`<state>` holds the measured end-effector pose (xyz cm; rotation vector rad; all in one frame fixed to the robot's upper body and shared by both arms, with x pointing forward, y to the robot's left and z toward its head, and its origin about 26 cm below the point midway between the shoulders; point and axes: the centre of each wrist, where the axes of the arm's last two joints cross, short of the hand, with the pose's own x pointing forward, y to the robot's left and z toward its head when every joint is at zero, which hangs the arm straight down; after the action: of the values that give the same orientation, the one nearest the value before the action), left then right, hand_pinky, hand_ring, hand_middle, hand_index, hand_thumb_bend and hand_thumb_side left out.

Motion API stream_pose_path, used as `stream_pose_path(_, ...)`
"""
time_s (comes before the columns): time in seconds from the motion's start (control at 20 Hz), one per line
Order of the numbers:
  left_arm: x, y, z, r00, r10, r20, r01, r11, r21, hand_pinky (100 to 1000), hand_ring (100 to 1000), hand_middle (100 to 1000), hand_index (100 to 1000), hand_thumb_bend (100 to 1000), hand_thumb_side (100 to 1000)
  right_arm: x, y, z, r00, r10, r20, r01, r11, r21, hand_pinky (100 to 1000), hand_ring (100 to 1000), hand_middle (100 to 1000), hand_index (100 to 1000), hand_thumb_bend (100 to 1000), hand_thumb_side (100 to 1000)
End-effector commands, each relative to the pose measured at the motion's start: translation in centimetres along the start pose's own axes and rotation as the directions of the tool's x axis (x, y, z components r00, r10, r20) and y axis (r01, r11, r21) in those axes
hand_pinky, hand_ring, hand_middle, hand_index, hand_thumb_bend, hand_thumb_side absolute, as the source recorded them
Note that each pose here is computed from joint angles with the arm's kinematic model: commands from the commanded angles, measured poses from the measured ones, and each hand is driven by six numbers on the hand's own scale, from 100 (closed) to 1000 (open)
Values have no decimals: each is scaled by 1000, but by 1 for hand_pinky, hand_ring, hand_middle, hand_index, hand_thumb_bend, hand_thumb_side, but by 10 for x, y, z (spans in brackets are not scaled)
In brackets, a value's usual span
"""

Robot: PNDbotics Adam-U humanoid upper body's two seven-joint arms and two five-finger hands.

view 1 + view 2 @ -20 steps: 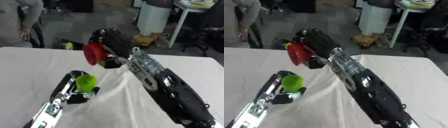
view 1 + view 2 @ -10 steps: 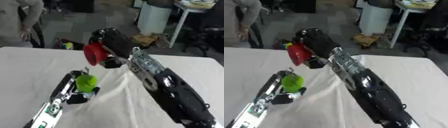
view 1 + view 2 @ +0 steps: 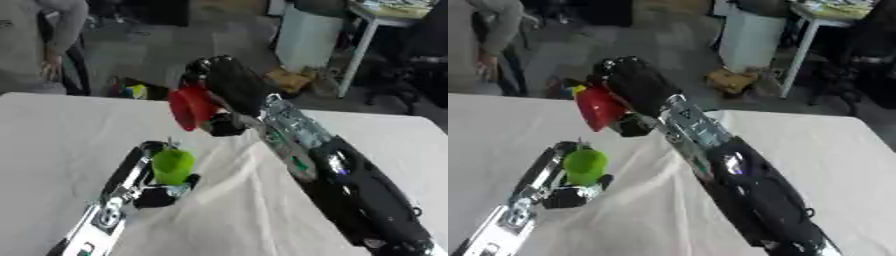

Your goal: Pour the contents of one cup into another cup.

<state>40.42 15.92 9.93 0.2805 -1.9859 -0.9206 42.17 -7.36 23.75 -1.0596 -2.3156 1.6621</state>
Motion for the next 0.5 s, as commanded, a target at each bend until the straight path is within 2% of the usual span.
stream_pose_path(0.05,7,9,-5,999,-19,33,19,1000,14,100,224,339,569,258,241,-8,-15,-3,999,41,0,-41,999,-28,514,407,473,596,100,100)
stream_pose_path(0.5,7,10,-5,999,-20,33,20,1000,15,100,224,338,569,258,240,-7,-16,-3,998,66,12,-65,997,-28,520,411,475,596,100,100)
